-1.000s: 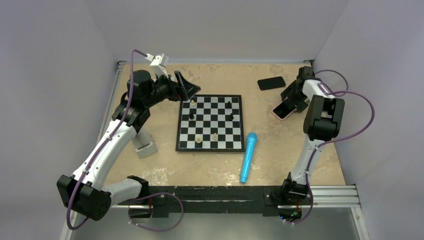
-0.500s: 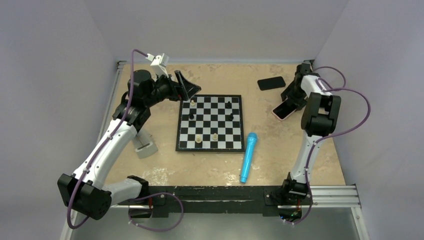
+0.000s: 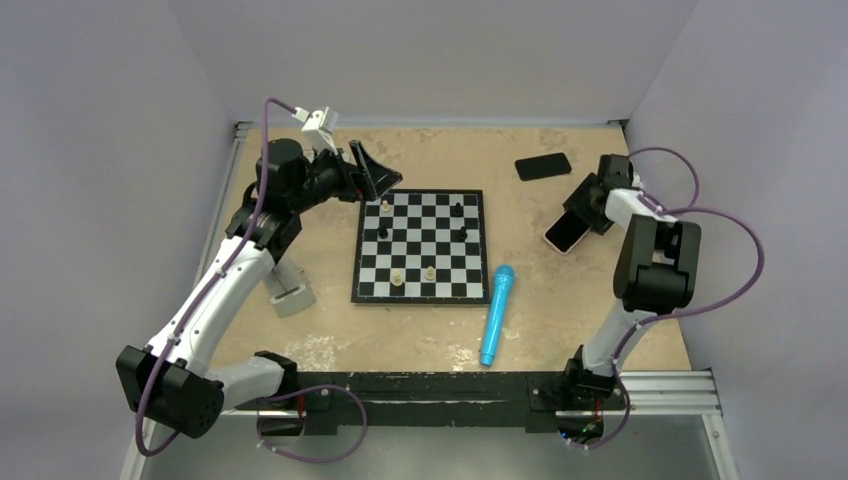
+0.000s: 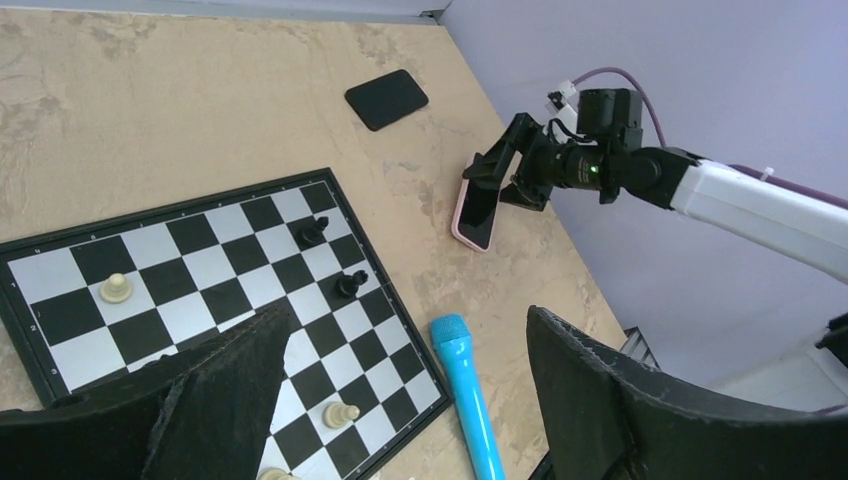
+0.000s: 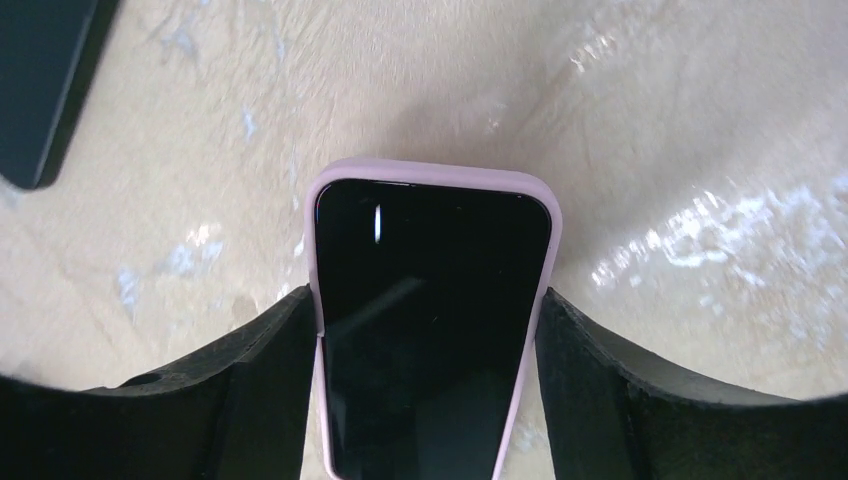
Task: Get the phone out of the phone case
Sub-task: Pick up the phone at the center of the board.
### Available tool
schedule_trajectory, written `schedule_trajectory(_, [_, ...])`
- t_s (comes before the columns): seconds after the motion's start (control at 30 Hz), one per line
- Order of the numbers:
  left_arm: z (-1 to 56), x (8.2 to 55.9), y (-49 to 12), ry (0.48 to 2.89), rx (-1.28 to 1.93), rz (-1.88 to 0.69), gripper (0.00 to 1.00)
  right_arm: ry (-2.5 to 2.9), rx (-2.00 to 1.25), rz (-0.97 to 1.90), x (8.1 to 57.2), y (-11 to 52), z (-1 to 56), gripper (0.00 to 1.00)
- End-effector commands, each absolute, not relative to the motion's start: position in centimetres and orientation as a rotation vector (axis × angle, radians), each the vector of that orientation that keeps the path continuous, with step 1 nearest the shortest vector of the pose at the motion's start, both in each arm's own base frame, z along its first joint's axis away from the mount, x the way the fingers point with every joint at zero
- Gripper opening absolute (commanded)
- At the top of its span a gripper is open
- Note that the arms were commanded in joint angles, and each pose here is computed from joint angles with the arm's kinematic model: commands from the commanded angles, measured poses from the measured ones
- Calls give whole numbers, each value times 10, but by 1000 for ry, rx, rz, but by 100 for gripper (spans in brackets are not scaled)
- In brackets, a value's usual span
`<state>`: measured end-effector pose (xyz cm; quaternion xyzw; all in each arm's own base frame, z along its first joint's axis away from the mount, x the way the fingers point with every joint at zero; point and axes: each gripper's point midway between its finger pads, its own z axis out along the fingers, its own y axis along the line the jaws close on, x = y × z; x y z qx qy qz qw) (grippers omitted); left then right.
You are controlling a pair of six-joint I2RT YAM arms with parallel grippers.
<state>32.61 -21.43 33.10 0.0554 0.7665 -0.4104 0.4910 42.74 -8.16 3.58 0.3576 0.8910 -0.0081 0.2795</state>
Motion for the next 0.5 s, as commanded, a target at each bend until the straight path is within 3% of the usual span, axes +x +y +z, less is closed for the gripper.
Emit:
schedule_trajectory(0.0, [350,328,-218,1799,147,-1035,91,2136,784,32,436,-81,100,0])
schedule_trajectory(0.17, [348,328,-220,1803,152,-1050,90,1916,642,86,414,-68,161,0])
schedule_trajectory(0.47, [342,324,-238,1830,166,-1158,87,1788,473,100,372,-19,215,0])
